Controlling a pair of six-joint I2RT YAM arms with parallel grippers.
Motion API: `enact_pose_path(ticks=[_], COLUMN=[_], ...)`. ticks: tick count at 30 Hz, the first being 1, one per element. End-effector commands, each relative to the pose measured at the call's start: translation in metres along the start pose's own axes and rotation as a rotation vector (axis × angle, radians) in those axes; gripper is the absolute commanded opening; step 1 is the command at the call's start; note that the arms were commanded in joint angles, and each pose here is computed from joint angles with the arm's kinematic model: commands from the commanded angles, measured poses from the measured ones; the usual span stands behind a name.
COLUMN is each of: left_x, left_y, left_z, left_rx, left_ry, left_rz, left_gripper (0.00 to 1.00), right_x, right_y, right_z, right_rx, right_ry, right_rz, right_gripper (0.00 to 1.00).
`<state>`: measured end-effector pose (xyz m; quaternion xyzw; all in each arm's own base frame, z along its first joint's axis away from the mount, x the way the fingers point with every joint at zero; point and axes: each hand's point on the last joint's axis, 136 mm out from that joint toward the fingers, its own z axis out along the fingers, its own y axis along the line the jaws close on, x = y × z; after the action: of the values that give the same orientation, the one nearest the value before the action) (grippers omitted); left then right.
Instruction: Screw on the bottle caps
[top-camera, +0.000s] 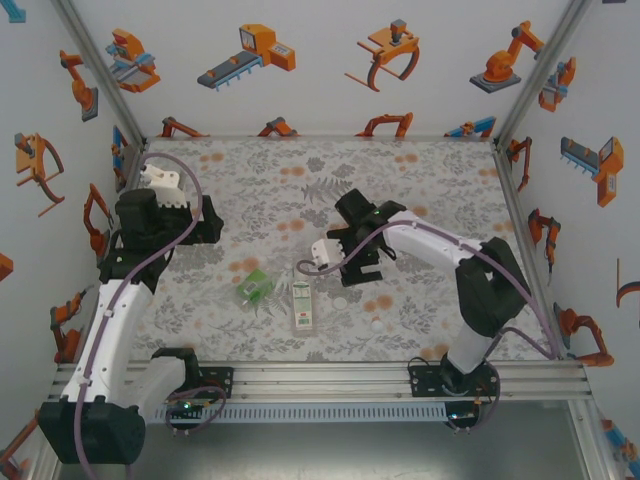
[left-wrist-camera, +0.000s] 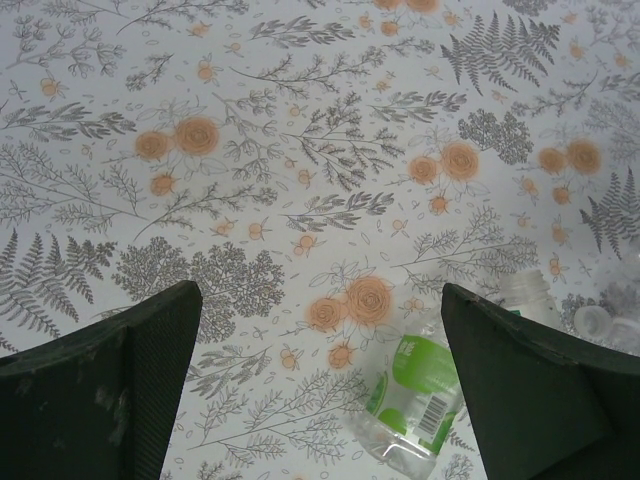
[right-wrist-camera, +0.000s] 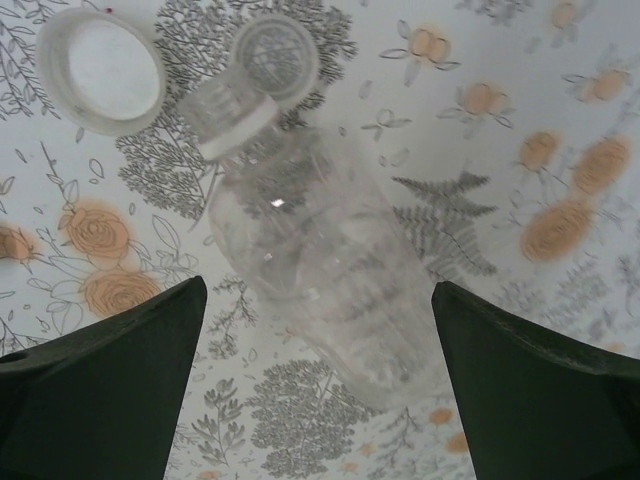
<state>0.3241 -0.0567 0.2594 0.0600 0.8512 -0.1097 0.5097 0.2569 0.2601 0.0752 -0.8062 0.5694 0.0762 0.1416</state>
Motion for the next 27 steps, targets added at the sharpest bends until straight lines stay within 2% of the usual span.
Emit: enact_pose_path(ticks=[1, 10, 15, 21, 23, 27], left_x=[0.004, 0.009, 0.01, 0.011, 0.012, 0.011], left_y=[-0.002, -0.002, -0.002, 0.001, 0.002, 0.0], left_z=[-0.002, 0.005, 0.006, 0.006, 0.005, 0.004], left_rx=[0.006, 0.015, 0.015, 0.002, -0.004, 0.004], left_ry=[0.01, 0.039, 0.047, 0.052, 0.053, 0.046], left_rz=[0.014, 0.003, 0.004, 0.01, 0.013, 0.016], left_gripper=[0.97, 0.97, 0.97, 0.97, 0.97, 0.97], right_x=[-0.004, -0.008, -0.005, -0.006, -0.006, -0.011], right_y=[0.013, 0.018, 0.019, 0.019, 0.017, 0.009], right_z=[0.008, 0.032, 0.044, 0.052, 0.05, 0.037], right_rx=[-0.084, -0.137, -0.133, -0.138, -0.121, -0.047], right_ry=[-0.006, -0.038, -0.037, -0.052, -0.05, -0.084], right_rz=[-0.023, 0.009, 0.024, 0.061, 0.081, 0.14], right_gripper=[0.86, 0.77, 0.77, 0.66, 0.59, 0.54])
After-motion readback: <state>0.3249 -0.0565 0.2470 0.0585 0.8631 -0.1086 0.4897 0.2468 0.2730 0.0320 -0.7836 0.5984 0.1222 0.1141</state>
